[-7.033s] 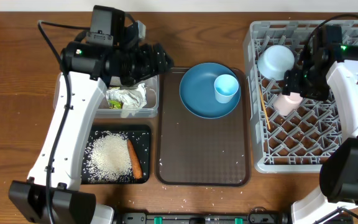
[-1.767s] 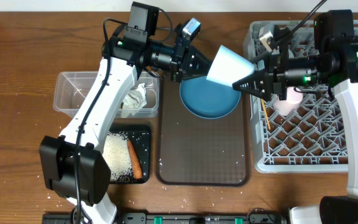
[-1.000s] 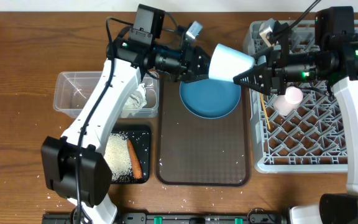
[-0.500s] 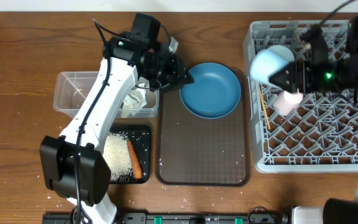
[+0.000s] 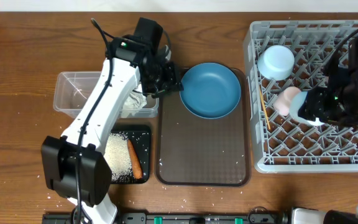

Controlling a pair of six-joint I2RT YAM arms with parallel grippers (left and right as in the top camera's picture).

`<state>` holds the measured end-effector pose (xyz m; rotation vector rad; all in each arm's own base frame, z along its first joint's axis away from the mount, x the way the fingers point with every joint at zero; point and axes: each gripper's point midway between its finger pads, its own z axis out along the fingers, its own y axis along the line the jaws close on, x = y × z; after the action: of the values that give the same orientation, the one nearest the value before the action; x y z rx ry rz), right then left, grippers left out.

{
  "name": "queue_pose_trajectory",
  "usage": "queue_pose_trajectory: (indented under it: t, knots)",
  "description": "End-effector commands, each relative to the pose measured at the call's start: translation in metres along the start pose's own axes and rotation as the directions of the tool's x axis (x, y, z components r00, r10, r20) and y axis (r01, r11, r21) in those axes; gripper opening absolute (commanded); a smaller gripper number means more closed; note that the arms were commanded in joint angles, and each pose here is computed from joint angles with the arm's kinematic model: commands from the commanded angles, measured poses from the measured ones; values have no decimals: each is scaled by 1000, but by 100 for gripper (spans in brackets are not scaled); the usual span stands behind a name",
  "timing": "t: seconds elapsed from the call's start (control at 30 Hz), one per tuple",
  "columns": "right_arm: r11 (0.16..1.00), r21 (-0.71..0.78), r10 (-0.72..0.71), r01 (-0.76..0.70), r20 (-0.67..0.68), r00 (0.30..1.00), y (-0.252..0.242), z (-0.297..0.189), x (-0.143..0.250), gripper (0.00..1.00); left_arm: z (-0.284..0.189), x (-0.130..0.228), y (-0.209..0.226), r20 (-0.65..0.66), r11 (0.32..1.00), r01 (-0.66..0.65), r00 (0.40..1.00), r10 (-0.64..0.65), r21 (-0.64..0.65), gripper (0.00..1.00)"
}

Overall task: Sort waste into correct bins and load items into the dishwasher rack
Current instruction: 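Carry the light-blue cup right and place it upside down in the rack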

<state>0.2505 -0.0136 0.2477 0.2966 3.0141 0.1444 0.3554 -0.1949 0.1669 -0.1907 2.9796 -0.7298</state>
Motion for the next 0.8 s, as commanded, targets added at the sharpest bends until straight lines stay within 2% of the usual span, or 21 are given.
queue_pose_trajectory:
  t: [0.0,0.23,0.5,0.77]
  knots:
    - [998,49,50,-47,-54,997,-11,13,12,35,2,2,3,14,998,-26,1000,27,-51,41]
    - [996,66,65,-57,-121,991,-16,55,18,35,4,6,-3,7,998,-45,999,45,-53,41]
    - [996,69,71,-65,-100,992,-19,76,11,35,4,8,-2,0,998,-42,999,42,-56,41]
    - [982,157,121,-107,-81,989,-34,86,10,36,4,8,-2,1,998,-43,999,43,-56,41]
